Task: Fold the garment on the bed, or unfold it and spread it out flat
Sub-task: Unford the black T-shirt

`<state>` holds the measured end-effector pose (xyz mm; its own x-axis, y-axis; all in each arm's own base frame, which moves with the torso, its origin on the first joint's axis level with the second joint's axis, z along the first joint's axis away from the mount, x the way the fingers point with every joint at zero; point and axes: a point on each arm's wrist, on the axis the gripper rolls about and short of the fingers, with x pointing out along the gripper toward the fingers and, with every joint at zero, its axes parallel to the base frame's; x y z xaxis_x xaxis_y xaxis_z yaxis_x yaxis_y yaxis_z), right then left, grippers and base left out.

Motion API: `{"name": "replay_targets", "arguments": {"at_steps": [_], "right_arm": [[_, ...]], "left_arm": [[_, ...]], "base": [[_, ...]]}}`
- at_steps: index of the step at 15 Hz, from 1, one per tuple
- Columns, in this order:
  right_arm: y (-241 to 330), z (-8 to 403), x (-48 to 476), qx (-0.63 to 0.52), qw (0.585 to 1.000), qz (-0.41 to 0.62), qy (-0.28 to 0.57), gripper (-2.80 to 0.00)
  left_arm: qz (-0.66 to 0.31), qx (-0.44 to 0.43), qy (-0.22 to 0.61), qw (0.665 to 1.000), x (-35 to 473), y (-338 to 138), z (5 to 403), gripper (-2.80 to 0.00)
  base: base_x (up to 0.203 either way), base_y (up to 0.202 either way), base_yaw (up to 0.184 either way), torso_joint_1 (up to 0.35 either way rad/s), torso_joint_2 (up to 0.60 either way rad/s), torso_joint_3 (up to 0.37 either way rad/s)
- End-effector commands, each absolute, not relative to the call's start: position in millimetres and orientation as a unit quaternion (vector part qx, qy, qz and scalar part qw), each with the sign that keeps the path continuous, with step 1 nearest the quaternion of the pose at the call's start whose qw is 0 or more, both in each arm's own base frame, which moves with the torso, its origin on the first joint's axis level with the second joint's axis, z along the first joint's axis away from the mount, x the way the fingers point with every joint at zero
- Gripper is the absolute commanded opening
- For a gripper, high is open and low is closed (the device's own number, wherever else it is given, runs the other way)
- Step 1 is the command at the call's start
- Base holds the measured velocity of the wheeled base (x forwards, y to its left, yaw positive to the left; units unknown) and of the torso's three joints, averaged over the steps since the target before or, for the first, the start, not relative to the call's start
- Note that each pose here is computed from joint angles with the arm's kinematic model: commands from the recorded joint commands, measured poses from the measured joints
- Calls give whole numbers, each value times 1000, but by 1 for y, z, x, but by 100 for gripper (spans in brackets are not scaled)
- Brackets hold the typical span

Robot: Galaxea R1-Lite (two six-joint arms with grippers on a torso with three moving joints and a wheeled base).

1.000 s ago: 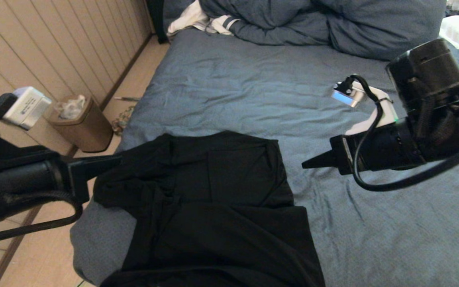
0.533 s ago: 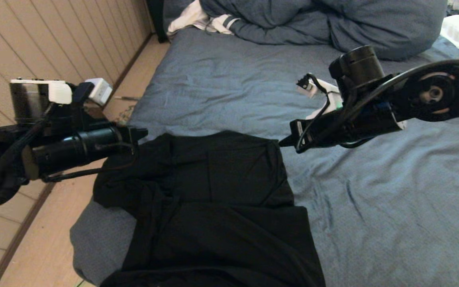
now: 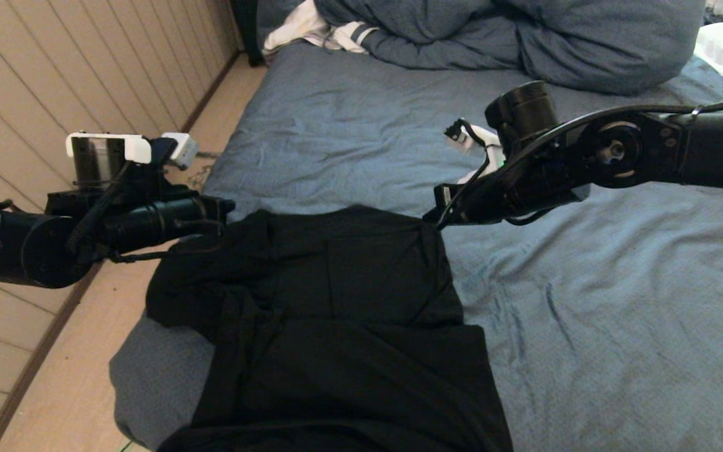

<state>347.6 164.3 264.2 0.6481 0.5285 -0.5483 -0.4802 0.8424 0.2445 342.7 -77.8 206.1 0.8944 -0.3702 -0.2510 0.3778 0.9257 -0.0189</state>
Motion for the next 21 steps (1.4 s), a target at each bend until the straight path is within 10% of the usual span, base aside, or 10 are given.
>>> {"name": "replay_targets", "arguments": {"at_steps": [1, 7, 8, 9, 21], "right_arm": [[167, 255, 354, 37, 904, 276, 325, -280], [169, 244, 363, 36, 903, 270, 333, -280], [170, 243, 363, 34, 904, 263, 335, -280], [170, 242, 365, 31, 907, 259, 331, 0], [173, 229, 394, 22, 922, 224, 316, 0]], "left_arm": [[-192, 17, 131, 973, 344, -77, 202, -280], [-207, 14, 149, 967, 354, -78, 187, -280], [-206, 12, 155, 966, 359, -79, 182, 0], [-207, 11, 150, 967, 362, -79, 184, 0], [-215, 10, 156, 964, 380, -84, 161, 0]], "base": [[0, 0, 0, 0, 0, 0], [0, 0, 0, 0, 0, 0], [0, 0, 0, 0, 0, 0], [0, 0, 0, 0, 0, 0], [0, 0, 0, 0, 0, 0]]}}
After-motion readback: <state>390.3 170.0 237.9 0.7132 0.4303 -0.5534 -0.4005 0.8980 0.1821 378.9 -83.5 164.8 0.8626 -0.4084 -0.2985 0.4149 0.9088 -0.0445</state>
